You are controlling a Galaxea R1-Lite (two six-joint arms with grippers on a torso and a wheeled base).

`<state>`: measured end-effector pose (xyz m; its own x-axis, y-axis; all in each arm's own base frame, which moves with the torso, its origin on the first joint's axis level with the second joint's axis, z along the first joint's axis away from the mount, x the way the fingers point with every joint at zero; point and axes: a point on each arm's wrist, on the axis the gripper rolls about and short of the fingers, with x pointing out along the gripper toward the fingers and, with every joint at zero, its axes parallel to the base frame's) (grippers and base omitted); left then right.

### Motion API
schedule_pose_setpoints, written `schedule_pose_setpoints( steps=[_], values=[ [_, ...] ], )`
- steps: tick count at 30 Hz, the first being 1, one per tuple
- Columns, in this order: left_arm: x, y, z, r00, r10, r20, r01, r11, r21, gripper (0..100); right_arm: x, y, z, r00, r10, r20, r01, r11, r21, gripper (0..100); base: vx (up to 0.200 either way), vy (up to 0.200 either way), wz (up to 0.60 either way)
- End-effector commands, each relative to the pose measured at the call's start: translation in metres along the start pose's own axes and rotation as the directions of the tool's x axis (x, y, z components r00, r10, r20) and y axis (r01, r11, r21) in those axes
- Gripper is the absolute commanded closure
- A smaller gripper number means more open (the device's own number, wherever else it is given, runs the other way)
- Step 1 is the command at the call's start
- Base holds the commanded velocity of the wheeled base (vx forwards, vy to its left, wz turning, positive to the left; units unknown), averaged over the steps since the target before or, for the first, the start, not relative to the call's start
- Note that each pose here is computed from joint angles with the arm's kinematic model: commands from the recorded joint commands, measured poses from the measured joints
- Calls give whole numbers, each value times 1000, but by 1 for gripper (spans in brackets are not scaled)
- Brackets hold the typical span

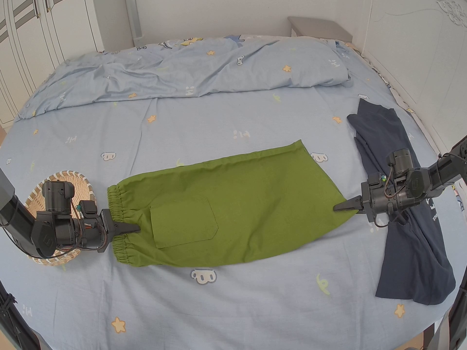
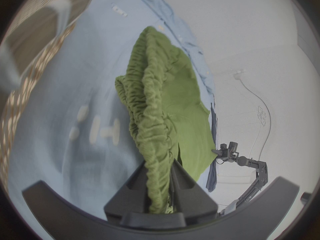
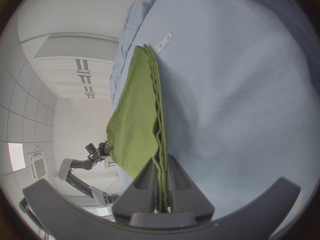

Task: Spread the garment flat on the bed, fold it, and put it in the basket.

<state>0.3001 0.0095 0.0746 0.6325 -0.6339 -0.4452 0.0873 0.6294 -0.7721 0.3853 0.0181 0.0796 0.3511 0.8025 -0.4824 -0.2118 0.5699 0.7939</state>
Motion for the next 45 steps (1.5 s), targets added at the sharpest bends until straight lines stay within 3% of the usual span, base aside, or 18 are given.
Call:
schedule_pose_setpoints(
  steps=[1, 7, 15, 25, 39, 40, 45],
  values=[
    [-29, -31, 6, 999, -35, -23, 36, 999, 12, 100, -40, 52, -33, 1000, 12, 23, -10, 998, -61, 100, 0, 0, 0],
    [-43, -24, -10, 998, -33, -51, 35, 999, 40, 100, -57, 57, -71, 1000, -7, 6, 8, 999, -47, 100, 0, 0, 0],
    [-65, -6, -49, 995, 30, -95, -24, 998, 66, 100, -64, 42, -153, 988, -110, -106, 100, 991, -90, 100, 0, 0, 0],
    [-76, 10, -71, 991, 72, -112, -66, 996, 57, 100, -68, 30, -213, 984, -108, -141, 100, 993, -68, 100, 0, 0, 0],
    [-78, 14, -78, 989, 82, -123, -77, 996, 52, 100, -53, 24, -224, 975, -88, -206, 73, 994, -78, 100, 0, 0, 0],
    [-78, 14, -78, 989, 82, -123, -77, 996, 52, 100, -53, 24, -223, 975, -87, -205, 73, 994, -78, 0, 0, 0, 0],
    [-80, 13, -77, 990, 81, -115, -75, 995, 59, 100, -53, 23, -221, 976, -90, -197, 75, 994, -81, 0, 0, 0, 0]
  ],
)
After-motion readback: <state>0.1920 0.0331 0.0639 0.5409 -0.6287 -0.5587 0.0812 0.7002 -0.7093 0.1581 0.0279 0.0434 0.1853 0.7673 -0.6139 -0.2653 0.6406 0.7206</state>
